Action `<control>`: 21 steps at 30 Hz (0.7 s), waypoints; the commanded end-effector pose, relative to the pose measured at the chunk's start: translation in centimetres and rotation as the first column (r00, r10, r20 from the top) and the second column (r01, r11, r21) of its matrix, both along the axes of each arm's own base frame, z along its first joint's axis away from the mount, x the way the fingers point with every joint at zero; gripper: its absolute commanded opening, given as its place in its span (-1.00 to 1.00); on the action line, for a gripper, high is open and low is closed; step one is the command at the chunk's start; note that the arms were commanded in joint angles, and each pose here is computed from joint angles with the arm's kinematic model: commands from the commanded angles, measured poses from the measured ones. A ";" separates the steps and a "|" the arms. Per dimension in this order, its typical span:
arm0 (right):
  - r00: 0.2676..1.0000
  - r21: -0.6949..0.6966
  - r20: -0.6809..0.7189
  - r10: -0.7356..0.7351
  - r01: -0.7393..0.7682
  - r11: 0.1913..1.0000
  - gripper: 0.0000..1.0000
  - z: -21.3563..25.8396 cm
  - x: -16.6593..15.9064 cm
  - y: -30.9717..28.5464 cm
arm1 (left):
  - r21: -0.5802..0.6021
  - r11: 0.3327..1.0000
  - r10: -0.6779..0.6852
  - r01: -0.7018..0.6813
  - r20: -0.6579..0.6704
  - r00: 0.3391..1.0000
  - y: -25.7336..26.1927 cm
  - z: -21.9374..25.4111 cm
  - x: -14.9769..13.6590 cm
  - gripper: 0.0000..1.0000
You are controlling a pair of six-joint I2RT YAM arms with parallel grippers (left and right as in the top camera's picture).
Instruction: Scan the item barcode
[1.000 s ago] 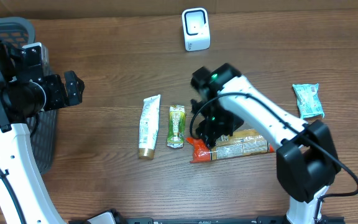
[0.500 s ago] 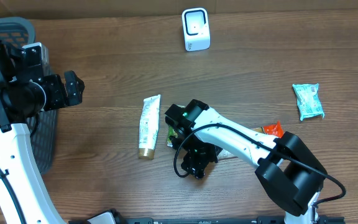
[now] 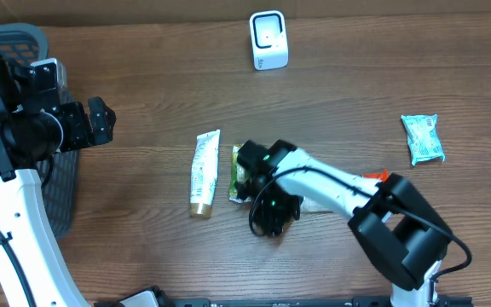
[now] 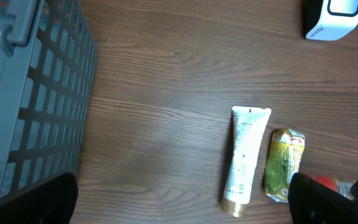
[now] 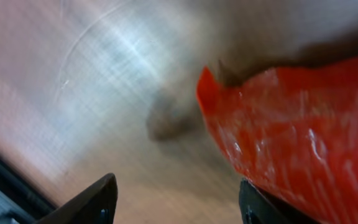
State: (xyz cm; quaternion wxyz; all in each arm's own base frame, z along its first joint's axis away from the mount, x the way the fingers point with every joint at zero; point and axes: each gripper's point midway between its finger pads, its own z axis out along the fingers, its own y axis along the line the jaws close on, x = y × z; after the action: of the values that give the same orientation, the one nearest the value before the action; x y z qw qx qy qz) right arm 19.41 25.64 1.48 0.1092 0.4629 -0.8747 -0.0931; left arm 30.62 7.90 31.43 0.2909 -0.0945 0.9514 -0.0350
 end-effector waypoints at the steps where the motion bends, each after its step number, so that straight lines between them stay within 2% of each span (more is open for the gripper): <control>1: 0.991 0.050 0.056 -0.122 0.120 0.992 0.22 0.9 3.9 -1.3 | 0.001 1.000 -0.018 0.018 0.015 1.000 -0.1 0.4 0.2 0.99; 2: 0.985 0.061 0.067 -0.156 0.152 0.986 0.42 0.9 4.9 -1.8 | 0.001 1.000 -0.018 0.018 0.015 1.000 -0.1 0.4 0.2 0.99; 6: 0.941 0.111 0.112 -0.320 0.308 0.945 0.72 0.9 9.2 -3.9 | 0.001 1.000 -0.018 0.018 0.015 1.000 -0.1 0.4 0.2 0.99; 11: 0.862 0.201 0.176 -0.475 0.441 0.875 0.81 1.1 14.6 -7.0 | 0.001 1.000 -0.018 0.018 0.015 1.000 -0.1 0.4 0.2 0.99; 14: 0.826 0.250 0.192 -0.529 0.480 0.841 0.82 1.4 16.7 -8.4 | 0.001 1.000 -0.017 0.017 0.015 1.000 -0.1 0.4 0.2 0.99; 18: 0.800 0.326 0.164 -0.577 0.508 0.797 0.83 2.6 18.4 -9.1 | 0.001 1.000 -0.018 0.018 0.015 1.000 -0.1 0.4 0.2 0.99; 21: 0.794 0.394 0.120 -0.596 0.513 0.762 0.83 5.7 19.4 -8.9 | 0.001 1.000 -0.017 0.017 0.015 1.000 -0.1 0.4 0.2 0.99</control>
State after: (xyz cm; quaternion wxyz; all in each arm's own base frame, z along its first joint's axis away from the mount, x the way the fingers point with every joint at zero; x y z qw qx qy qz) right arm 36.62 15.40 2.41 -0.0614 0.1986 -0.9643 -0.1640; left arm 30.62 7.90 31.43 0.2909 -0.0945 0.9514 -0.0350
